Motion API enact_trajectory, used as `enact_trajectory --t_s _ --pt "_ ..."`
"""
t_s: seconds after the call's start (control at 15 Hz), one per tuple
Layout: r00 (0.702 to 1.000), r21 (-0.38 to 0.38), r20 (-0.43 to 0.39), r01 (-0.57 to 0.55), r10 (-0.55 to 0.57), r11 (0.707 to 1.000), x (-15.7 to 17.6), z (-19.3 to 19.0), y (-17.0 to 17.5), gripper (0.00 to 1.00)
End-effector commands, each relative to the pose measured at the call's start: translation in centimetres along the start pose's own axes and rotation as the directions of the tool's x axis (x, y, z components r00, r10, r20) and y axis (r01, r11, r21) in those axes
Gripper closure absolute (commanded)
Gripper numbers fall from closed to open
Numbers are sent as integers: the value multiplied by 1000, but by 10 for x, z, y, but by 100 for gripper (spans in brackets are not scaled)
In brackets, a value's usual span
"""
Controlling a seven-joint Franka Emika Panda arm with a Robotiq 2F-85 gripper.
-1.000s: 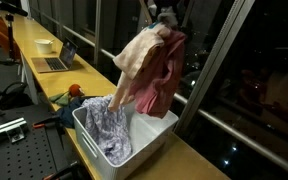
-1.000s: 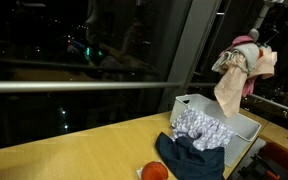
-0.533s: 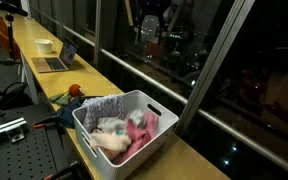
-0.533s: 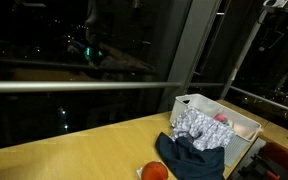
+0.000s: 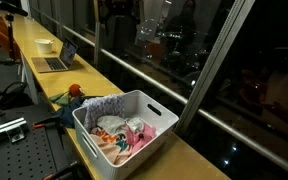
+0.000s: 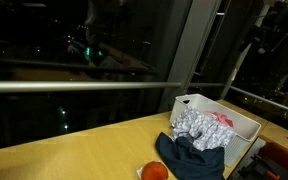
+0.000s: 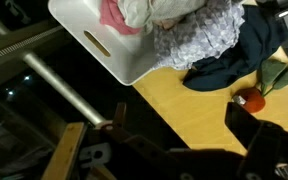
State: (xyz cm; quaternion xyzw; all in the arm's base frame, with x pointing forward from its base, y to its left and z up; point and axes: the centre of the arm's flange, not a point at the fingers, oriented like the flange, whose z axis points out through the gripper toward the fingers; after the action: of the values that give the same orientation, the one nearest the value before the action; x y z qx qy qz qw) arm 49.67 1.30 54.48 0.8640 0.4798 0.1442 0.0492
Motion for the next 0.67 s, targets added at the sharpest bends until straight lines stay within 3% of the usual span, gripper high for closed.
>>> enact_trajectory --t_s 0.0,0.27,0.6 --pt "986 -22 41 163 -162 986 42 60 -60 0" --pt "915 25 139 380 -379 925 82 139 -115 0" --pt "790 125 281 533 -546 837 97 224 -144 0"
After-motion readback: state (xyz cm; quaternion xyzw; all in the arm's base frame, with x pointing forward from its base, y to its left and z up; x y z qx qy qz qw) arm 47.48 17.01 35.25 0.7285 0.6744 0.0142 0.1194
